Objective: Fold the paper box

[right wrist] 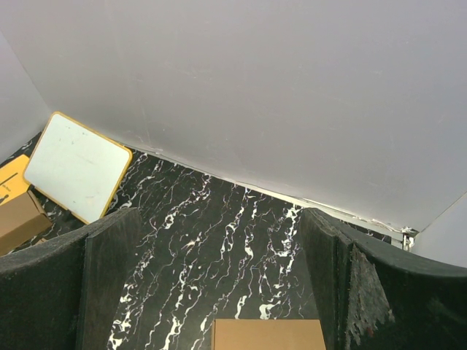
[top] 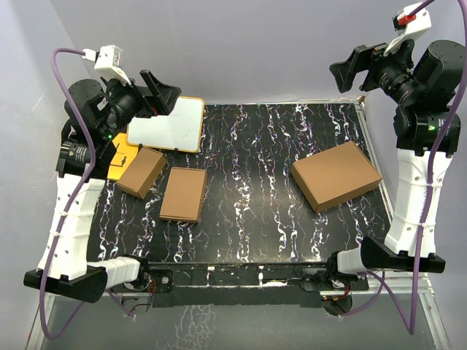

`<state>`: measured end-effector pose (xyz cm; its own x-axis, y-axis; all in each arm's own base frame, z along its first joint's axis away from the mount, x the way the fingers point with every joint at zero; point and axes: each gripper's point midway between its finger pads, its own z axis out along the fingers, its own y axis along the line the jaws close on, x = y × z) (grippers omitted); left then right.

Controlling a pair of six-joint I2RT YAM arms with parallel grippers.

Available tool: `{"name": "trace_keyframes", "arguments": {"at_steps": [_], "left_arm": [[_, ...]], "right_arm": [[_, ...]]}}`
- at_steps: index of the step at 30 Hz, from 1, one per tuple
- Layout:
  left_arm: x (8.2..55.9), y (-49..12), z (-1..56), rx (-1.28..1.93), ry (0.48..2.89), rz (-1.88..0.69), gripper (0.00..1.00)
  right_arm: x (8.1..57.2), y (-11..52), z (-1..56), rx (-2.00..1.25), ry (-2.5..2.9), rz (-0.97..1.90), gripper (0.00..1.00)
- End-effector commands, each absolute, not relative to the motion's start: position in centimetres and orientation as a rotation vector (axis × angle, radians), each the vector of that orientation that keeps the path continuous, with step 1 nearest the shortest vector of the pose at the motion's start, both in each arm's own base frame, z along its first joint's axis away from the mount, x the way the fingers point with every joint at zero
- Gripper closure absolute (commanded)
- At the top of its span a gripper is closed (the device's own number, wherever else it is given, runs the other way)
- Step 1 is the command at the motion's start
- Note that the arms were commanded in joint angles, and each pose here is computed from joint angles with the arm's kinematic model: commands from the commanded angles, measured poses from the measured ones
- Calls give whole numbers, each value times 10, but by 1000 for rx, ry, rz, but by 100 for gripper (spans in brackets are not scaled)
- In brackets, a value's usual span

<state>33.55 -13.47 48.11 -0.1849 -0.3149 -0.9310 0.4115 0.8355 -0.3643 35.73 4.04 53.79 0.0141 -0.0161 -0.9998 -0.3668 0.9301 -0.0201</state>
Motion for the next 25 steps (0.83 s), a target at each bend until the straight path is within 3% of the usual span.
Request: {"name": "trace_keyframes", "arguments": {"at_steps": [1, 25], "left_arm": [[329, -131, 491, 84, 1597, -635, 3], [326, -131, 490, 90, 1596, -636, 3]], "right_arm": [[356, 37, 549, -288, 1503, 271, 0], [354, 25, 551, -262, 1494, 209, 0]]}}
